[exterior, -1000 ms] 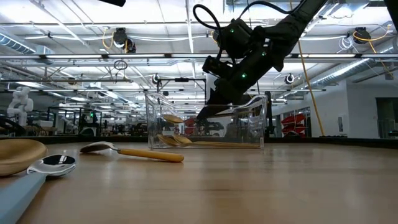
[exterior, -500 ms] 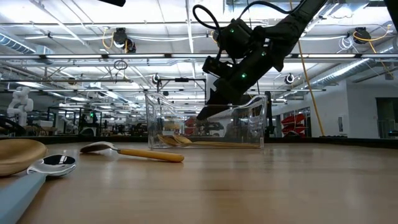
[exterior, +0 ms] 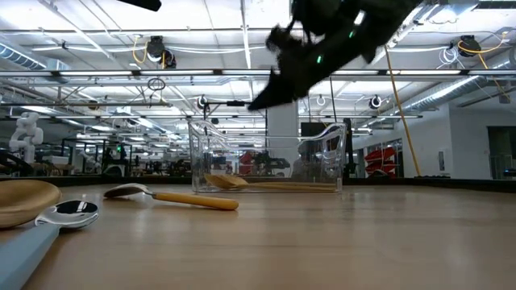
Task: Sort silverware by color (type)
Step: Put the yellow spoon into the bottom right transparent bin
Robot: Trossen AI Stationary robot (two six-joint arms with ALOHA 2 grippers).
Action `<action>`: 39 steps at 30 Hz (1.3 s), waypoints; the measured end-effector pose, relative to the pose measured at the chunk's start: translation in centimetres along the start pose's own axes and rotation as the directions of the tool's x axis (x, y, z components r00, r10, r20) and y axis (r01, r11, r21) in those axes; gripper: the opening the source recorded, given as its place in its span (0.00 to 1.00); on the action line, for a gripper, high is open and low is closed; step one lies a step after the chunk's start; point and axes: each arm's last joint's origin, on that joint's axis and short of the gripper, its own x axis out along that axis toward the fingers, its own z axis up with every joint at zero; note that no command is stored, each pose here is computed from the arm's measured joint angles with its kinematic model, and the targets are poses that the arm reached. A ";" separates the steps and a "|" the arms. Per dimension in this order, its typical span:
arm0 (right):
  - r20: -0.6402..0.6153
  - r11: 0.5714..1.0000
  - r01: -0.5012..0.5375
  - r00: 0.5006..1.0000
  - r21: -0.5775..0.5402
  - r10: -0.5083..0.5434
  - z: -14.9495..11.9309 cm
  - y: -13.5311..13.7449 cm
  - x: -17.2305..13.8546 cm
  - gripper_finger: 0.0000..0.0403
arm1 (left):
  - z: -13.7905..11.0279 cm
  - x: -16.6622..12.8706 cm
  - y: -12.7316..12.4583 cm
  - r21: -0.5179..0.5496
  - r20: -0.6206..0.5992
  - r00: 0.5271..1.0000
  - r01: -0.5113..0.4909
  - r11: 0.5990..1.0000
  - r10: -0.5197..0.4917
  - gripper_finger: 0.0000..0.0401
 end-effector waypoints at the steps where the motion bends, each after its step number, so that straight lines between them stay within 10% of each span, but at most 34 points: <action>1: 0.019 1.000 -0.024 1.000 -0.004 0.024 0.5 0.9 -0.6 0.21 | 0.0 0.0 0.0 0.000 -0.001 1.000 0.000 1.000 0.000 0.53; 18: 0.076 0.998 0.030 0.996 0.062 -0.035 -1.2 18.5 -4.4 0.21 | 0.0 0.0 -0.2 -0.008 -0.025 1.000 0.017 1.000 -0.017 0.53; 39: -0.024 0.996 0.071 0.997 0.058 -0.070 -0.8 23.8 4.0 0.23 | 0.4 -3.4 -3.8 -0.057 -0.054 0.945 0.319 0.946 -0.322 0.53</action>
